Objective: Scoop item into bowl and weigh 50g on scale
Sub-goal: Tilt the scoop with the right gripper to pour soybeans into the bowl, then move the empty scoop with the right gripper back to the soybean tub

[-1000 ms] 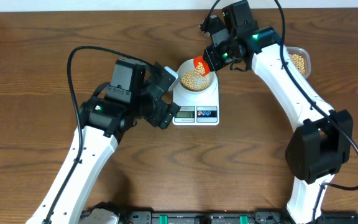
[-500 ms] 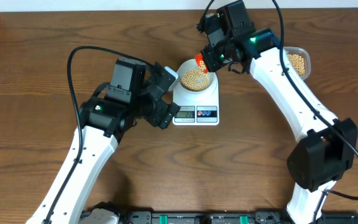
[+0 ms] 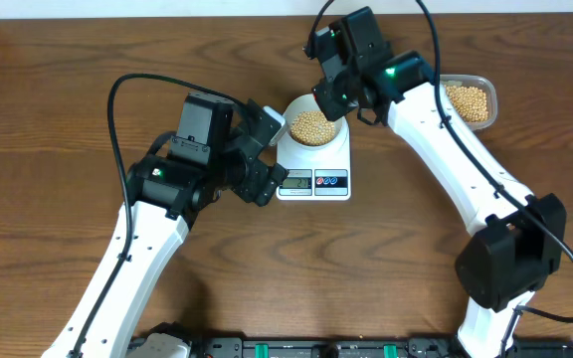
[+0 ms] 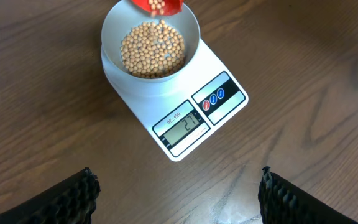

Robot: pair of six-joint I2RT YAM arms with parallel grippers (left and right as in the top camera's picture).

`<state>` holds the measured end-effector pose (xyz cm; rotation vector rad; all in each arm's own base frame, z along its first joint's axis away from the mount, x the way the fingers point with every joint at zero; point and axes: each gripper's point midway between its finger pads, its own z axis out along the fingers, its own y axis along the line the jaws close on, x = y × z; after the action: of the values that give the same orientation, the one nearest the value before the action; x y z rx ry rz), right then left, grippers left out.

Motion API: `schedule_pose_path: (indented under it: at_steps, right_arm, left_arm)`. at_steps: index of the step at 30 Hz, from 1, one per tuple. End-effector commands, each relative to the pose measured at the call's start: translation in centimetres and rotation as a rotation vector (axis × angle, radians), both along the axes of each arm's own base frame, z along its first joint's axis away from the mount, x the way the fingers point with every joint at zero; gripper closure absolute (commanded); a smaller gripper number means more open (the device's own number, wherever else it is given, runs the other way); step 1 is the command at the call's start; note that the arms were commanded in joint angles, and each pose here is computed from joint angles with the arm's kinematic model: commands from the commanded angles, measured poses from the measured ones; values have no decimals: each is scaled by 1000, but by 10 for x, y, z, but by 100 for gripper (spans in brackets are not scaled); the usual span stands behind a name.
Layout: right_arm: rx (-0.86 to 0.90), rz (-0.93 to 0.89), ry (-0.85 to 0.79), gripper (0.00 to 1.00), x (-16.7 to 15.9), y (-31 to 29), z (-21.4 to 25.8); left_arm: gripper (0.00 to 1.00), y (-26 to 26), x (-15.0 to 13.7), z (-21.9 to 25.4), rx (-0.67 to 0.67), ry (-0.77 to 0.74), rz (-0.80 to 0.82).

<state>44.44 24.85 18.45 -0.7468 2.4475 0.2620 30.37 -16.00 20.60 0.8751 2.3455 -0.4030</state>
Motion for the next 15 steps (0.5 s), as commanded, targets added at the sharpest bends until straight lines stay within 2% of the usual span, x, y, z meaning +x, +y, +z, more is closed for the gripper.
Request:
schedule_pose_path:
  at_steps: [1,15]
  right_arm:
    - [-51,-9,-58,99,-4,-1,13]
    - [-68,-9,-69,99,-5,2,14]
  left_arm:
    - [15,0,-1,1,-1,-6,-12]
    - [16,0,-1,1,-1,-6,-12]
